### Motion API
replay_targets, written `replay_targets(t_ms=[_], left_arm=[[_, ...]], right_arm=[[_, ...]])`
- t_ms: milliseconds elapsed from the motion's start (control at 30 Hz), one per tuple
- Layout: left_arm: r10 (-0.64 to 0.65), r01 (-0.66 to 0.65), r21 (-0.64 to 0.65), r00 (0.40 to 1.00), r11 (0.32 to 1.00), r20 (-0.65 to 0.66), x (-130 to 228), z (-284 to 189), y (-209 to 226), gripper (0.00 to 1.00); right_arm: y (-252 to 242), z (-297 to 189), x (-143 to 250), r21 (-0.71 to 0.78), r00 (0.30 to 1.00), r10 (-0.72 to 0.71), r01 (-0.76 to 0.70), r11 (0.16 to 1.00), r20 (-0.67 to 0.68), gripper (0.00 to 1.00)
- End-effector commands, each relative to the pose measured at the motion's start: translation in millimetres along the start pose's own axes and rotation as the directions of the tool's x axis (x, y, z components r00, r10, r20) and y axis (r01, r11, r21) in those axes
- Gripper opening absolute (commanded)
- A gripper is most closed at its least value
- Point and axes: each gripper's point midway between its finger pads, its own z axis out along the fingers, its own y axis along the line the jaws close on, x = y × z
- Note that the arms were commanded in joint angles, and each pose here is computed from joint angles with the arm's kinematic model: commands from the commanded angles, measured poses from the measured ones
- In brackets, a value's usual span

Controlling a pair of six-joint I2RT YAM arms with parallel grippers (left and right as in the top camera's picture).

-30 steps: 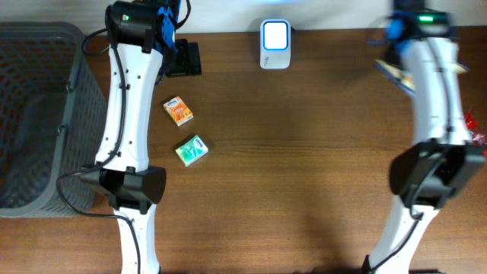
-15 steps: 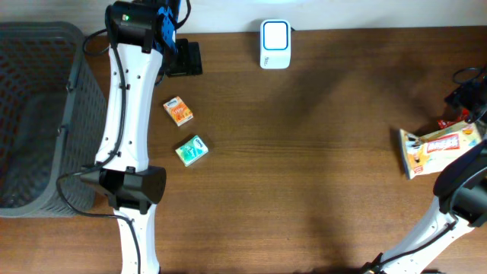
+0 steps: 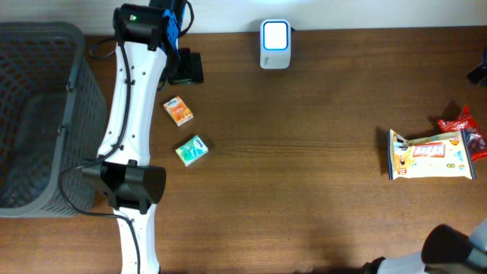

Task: Scan the item barcode
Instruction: 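Lower the left gripper onto the green tissue pack and grasp it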

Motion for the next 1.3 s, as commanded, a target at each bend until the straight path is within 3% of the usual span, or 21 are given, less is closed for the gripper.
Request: replay_targets(t_ms=[0,333,567,767,833,967,1000,1133,1267], left_arm=[[0.001,-0.001,-0.007,0.995,1.0,-0.1,17.2,22.8,-1.6,0.99],[0.12,-0.133,-0.008,0.917,0.991,-0.381,95.3,103.0,-31.3,1.0],[0.152,-0.171,-0.003,0.883,0.985,-0.445,131.0,144.6,-40.4,1.0],[0.151,-0.175,-0.007,0.869,0.985,-0.471,148.1,164.3,-37.9,0.73],[0.153,-0.158,0.03,0.865,0.987,-0.479,156.5,174.0,-44.7,0.69],[0.159,-0.119,0.114,0.869,0.986,-0.468,163.8,188.2,-62.2,0.46],[0.16,-0.107,0.139,0.874,0.984,-0.459,163.0,190.8,-67.6,0.44],[0.18,-0.063,0.278,0.89,0.958,-0.418,157.2,192.1,-99.9,0.45],[0.232,-0.019,0.515,0.906,0.857,-0.353,149.0,178.2,-155.7,0.51]], right_arm=[[14.0,12.8,23.0,-0.041,0.993,-0.012,0.007,0.999,-0.117,0.98],[28.3,20.3,37.6,-0.053,0.985,-0.055,0.047,0.997,-0.161,0.99],[27.7,20.3,37.4,-0.052,0.986,-0.054,0.046,0.998,-0.161,0.98],[27.6,20.3,37.3,-0.052,0.986,-0.054,0.046,0.998,-0.161,0.98],[27.7,20.3,37.4,-0.052,0.986,-0.054,0.046,0.998,-0.161,0.98],[27.7,20.5,37.4,-0.052,0.985,-0.054,0.046,0.998,-0.161,0.98],[27.6,20.3,37.3,-0.052,0.986,-0.054,0.046,0.998,-0.161,0.98],[27.7,20.5,37.4,-0.052,0.985,-0.054,0.046,0.998,-0.161,0.98],[27.7,20.5,37.2,-0.052,0.986,-0.054,0.046,0.998,-0.161,0.98]])
